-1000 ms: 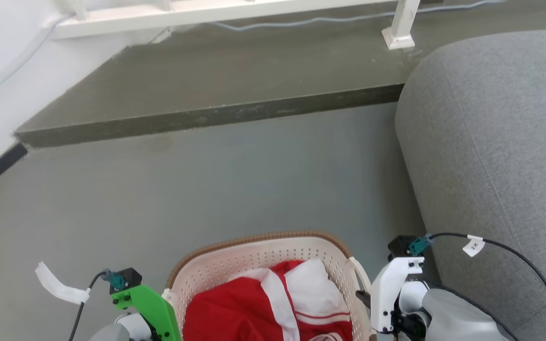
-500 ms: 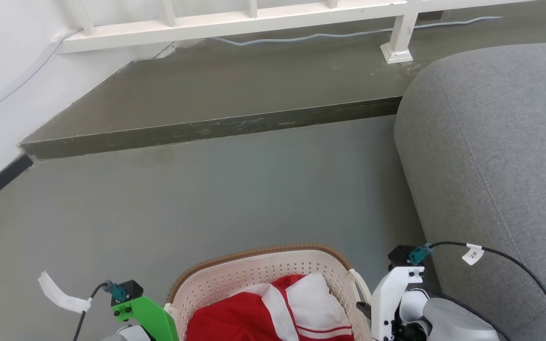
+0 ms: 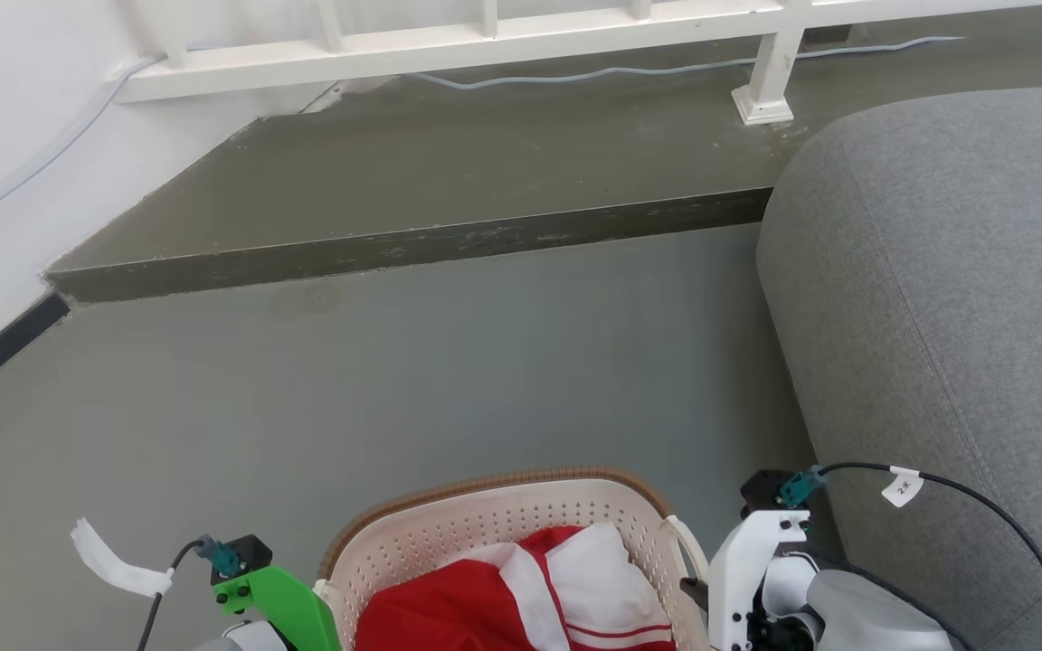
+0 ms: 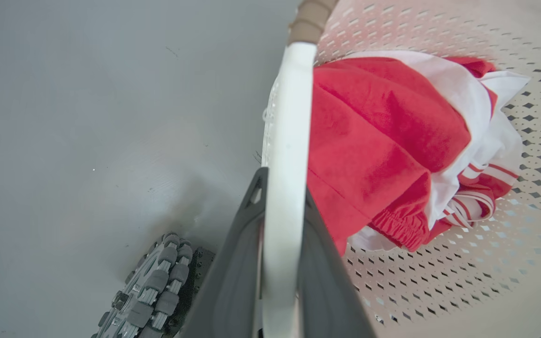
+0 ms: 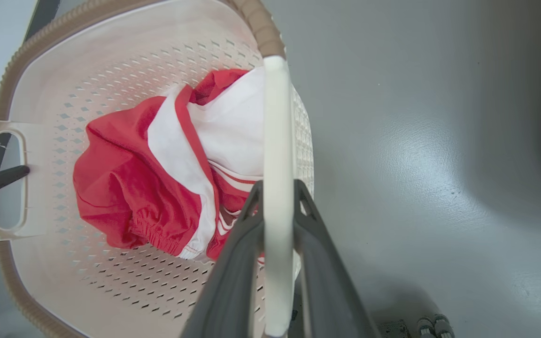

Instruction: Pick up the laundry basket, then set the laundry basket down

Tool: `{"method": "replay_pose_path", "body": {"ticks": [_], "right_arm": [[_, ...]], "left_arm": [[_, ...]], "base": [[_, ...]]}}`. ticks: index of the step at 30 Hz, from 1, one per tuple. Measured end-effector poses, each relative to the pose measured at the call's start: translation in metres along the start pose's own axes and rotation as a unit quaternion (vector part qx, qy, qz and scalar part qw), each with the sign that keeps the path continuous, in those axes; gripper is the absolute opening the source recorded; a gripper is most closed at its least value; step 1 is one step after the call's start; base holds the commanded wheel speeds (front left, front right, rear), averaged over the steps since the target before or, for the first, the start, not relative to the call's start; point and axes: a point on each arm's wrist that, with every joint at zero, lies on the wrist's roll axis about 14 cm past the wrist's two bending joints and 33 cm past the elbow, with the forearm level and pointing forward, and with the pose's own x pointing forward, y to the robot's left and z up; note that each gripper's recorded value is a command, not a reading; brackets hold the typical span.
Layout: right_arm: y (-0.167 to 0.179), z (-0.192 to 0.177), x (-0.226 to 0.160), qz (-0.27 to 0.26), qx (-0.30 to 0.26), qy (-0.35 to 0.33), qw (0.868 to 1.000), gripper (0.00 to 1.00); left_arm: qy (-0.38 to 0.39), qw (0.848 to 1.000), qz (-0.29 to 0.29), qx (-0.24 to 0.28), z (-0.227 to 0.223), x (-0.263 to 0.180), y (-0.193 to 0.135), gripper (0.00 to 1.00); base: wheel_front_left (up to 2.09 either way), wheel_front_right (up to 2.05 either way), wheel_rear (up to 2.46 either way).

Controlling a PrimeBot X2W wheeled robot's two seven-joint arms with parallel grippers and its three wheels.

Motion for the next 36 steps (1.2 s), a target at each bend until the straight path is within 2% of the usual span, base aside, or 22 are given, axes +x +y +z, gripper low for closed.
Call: {"method": "replay_pose_path", "body": {"ticks": [13, 21, 36], "right_arm": [[-0.001, -0.001, 0.003, -0.002, 0.003, 0.007, 1.0, 0.0], [-0.005, 0.012, 0.01, -0.006, 0.003, 0.004, 1.0, 0.0], [-0.022, 0.061, 0.032, -0.021, 0.016, -0.025, 0.999, 0.0]], "left_arm": [[0.002, 1.0, 0.002, -0.004, 0.0, 0.003, 0.001, 0.0], [-0.002, 1.0, 0.003, -0.003, 0.006, 0.011, 0.0, 0.0], [-0.037, 0.999, 0.001, 0.023, 0.064, 0.038, -0.01, 0.0]], "base": [[0.0, 0.0, 0.0], [0.0, 0.0, 0.0], [0.0, 0.0, 0.0]]}}
